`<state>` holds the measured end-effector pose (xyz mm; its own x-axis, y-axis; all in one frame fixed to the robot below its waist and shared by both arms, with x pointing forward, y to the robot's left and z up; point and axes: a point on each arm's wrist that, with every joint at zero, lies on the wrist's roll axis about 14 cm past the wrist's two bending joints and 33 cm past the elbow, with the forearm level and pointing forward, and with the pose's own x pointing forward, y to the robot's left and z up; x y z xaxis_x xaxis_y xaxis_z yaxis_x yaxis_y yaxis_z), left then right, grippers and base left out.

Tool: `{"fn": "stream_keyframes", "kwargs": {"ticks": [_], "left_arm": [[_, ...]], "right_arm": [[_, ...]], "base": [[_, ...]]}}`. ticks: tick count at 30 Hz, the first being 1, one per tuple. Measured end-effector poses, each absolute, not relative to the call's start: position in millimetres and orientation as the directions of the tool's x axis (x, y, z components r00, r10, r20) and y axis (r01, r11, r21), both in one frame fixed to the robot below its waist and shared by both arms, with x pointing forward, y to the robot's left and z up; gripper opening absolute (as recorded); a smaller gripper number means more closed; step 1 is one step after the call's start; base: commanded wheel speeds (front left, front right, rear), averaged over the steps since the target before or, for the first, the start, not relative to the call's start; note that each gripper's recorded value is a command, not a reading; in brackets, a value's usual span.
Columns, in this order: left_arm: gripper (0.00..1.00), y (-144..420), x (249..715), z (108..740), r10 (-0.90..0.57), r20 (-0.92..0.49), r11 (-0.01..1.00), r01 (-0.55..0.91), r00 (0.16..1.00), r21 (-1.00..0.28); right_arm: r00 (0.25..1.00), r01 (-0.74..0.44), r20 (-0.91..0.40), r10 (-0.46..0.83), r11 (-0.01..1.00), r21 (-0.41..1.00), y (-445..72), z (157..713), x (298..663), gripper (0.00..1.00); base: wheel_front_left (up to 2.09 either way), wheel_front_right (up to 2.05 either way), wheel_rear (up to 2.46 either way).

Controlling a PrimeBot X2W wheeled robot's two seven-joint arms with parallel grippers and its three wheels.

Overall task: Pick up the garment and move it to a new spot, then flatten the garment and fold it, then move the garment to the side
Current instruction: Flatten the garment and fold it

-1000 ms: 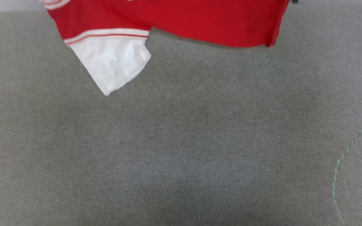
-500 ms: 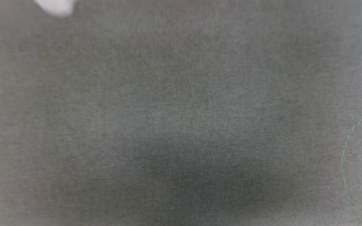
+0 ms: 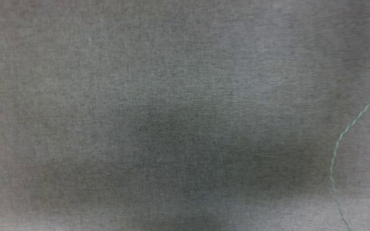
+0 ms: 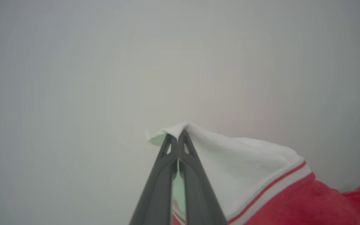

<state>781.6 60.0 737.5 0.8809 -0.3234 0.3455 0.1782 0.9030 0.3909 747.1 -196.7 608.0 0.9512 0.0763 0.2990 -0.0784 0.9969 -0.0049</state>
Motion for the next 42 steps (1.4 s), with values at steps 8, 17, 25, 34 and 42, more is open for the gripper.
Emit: {"fn": "stream_keyframes", "kwargs": {"ticks": [8,17,25,34,42], "left_arm": [[0.0,83.5,787.6,652.8,-0.307,0.155,0.904,0.238,0.939,0.355],[0.0,119.9,744.4,596.6,-0.256,-0.024,0.927,0.253,0.966,0.277],[0.0,143.7,669.9,527.0,-0.241,-0.163,0.943,0.271,0.957,0.192],[0.0,149.9,575.9,460.8,-0.247,-0.276,0.95,0.288,0.929,0.119],[0.0,153.7,502.4,420.7,-0.252,-0.34,0.953,0.293,0.906,0.075]], "right_arm": [[0.977,-0.17,0.134,0.168,0.985,0.006,-156.4,551.3,741.8,0.0],[0.964,-0.253,-0.071,0.254,0.967,0.028,-147.9,525.6,685.9,0.0],[0.913,-0.304,-0.232,0.335,0.939,0.159,-154.6,493.1,597.3,0.0],[0.868,-0.284,-0.332,0.368,0.918,0.276,-181.5,467.8,497.5,0.0],[0.873,-0.197,-0.354,0.335,0.906,0.374,-202.7,456.2,454.7,0.0]], "base": [[0.0,0.0,0.0],[0.0,0.0,0.0],[0.0,0.0,0.0],[0.0,0.0,0.0],[0.0,0.0,0.0]]}}
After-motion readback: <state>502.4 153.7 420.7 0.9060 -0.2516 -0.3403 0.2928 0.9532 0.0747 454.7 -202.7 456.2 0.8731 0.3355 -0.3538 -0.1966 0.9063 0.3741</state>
